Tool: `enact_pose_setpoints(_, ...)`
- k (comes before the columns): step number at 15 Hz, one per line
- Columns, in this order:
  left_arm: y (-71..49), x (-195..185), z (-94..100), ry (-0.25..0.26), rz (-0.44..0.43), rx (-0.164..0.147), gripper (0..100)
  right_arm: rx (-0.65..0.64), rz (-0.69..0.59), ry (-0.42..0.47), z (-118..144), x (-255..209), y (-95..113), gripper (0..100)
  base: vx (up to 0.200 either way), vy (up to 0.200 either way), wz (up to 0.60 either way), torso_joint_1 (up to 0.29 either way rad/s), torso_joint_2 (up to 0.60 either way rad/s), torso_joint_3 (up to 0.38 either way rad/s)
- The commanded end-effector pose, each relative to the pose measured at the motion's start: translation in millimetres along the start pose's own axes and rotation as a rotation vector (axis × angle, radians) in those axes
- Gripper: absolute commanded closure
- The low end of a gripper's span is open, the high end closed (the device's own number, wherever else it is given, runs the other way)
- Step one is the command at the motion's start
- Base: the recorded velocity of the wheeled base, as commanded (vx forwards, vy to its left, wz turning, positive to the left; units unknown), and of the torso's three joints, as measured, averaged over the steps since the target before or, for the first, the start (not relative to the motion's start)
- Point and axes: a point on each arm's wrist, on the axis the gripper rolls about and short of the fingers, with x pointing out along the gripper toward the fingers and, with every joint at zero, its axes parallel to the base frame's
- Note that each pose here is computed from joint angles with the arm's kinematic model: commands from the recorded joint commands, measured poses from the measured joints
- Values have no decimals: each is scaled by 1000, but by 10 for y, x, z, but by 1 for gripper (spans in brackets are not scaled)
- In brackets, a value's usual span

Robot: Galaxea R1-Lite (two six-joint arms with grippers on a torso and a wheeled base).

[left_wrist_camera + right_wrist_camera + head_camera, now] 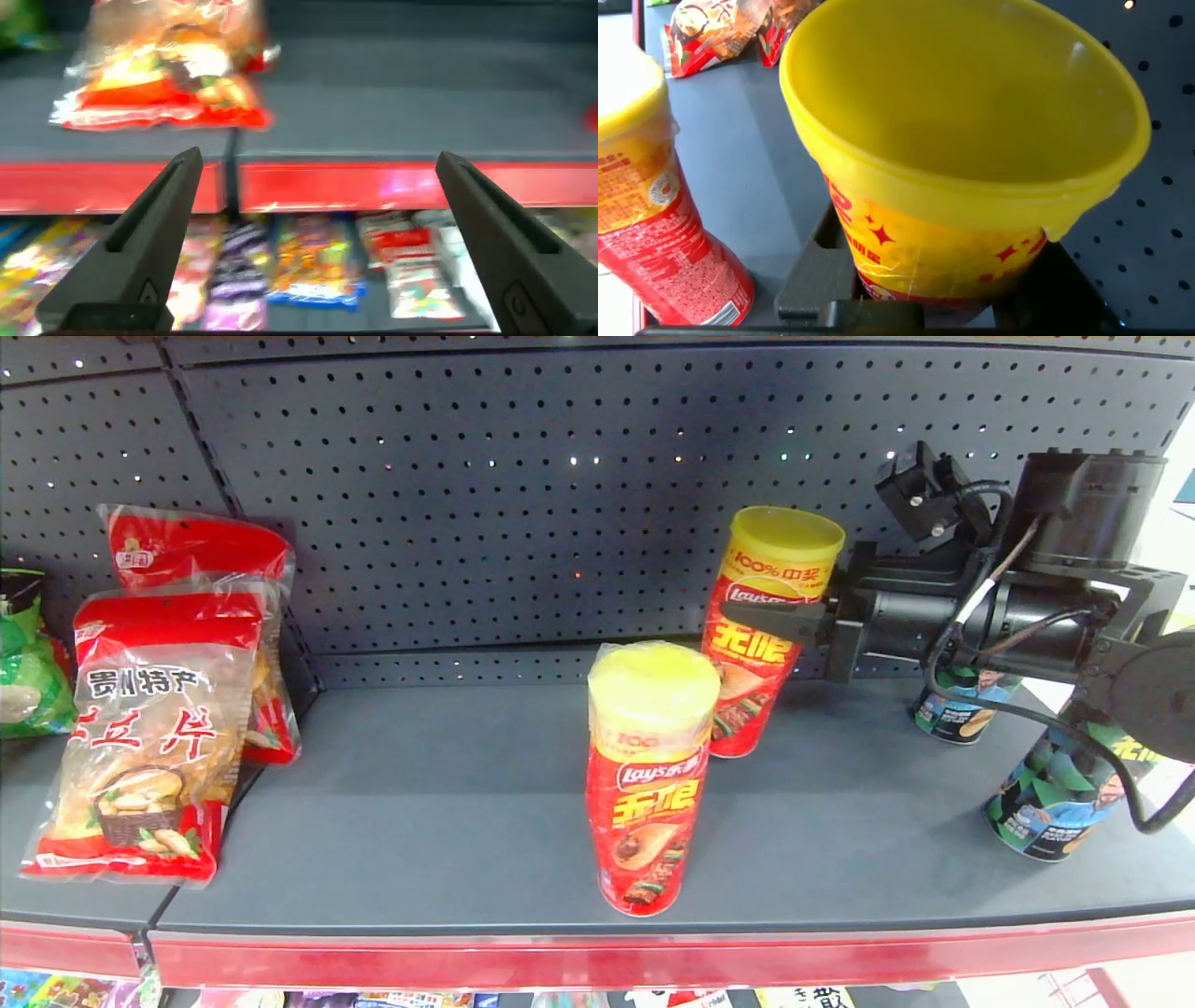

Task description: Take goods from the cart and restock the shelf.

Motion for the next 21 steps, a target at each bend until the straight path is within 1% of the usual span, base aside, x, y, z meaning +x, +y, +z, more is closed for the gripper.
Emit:
enact_pose_setpoints(1,12,-3,-25,38,46,5,0,-3,-3,-3,15,-21,1,100,0,0,0,0,0,0)
enact_pose_setpoints(2,4,1,-25,32,4,18,0,-5,-6,-6,27,-27,-5,100,0,0,0,0,0,0)
enact_pose_setpoints(3,1,1,-28,31,-5,11,0,-3,-7,-3,16,-33,-9,100,0,0,0,0,0,0)
enact_pose_setpoints(7,2,0,-27,27,-1,18,0,-1,2,-3,-9,-16,-38,100,0,0,0,0,0,0)
enact_pose_setpoints(10,2,0,-27,28,-2,18,0,19,7,17,-102,19,-75,100,0,0,0,0,0,0)
enact_pose_setpoints(13,2,1,-31,29,-2,21,0,20,12,13,-101,41,-93,100,0,0,0,0,0,0)
enact_pose_setpoints(14,2,0,-30,26,-3,20,0,14,9,-7,-45,67,-147,100,0,0,0,0,0,0)
enact_pose_setpoints(16,2,0,-29,24,-3,21,0,19,19,-15,-48,131,-177,100,0,0,0,0,0,0)
enact_pose_setpoints(18,1,1,-28,26,-1,21,0,23,46,-14,-63,221,-119,100,0,0,0,0,0,0)
enact_pose_setpoints(21,1,1,-28,26,-1,20,0,30,50,-7,-102,245,-124,100,0,0,0,0,0,0)
